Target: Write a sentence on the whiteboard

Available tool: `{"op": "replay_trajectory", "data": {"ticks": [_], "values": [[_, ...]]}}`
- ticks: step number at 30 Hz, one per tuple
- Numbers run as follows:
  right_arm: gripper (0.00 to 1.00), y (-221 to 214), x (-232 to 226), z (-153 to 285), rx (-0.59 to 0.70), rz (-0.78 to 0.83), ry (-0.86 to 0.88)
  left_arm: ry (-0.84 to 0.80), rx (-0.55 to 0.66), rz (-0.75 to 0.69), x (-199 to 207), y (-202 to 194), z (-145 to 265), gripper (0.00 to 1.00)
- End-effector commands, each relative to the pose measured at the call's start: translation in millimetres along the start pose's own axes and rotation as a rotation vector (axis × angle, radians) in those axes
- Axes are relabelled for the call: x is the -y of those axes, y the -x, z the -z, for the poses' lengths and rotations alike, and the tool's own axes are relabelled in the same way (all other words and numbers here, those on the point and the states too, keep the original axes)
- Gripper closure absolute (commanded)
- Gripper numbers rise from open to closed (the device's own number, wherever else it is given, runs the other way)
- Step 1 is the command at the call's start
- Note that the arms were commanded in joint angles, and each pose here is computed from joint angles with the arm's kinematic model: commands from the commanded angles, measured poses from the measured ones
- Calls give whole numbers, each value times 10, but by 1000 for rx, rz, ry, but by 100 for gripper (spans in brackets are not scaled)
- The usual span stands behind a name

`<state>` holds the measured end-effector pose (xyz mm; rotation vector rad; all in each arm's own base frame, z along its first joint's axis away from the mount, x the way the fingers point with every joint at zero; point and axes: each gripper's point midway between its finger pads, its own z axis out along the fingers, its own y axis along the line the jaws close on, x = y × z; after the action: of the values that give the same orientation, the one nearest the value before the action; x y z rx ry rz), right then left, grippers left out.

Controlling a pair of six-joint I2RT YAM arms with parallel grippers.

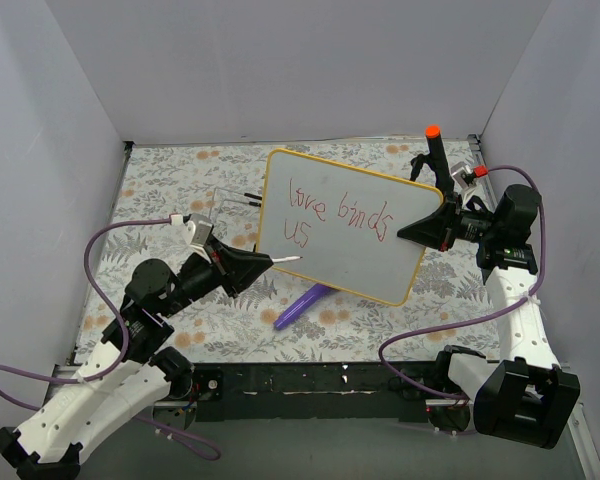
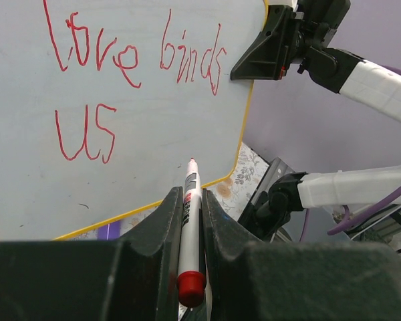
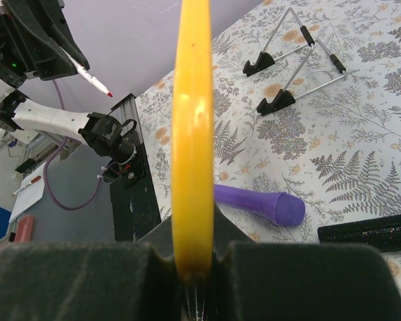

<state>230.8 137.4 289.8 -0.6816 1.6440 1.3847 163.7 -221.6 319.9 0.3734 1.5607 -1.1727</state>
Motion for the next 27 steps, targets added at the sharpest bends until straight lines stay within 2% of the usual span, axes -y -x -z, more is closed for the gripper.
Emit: {"op": "replay_trajectory", "data": {"ticks": [1,12,18,23,27], "values": [[99,152,-164,23,-3,98,32,-22,15,3,42,30,-9,100],[99,188,-74,26,10,103,-11,-77,-41,18,138,4,-118,100],[99,225,-9,40,20,95,-51,-41,-71,48,40,-53,-249,100],[99,245,42,51,27,71,-73,7,-42,13,-43,49,-343,100],[99,269,58,59,32,58,-80,23,-72,-18,-119,4,-479,100]]}}
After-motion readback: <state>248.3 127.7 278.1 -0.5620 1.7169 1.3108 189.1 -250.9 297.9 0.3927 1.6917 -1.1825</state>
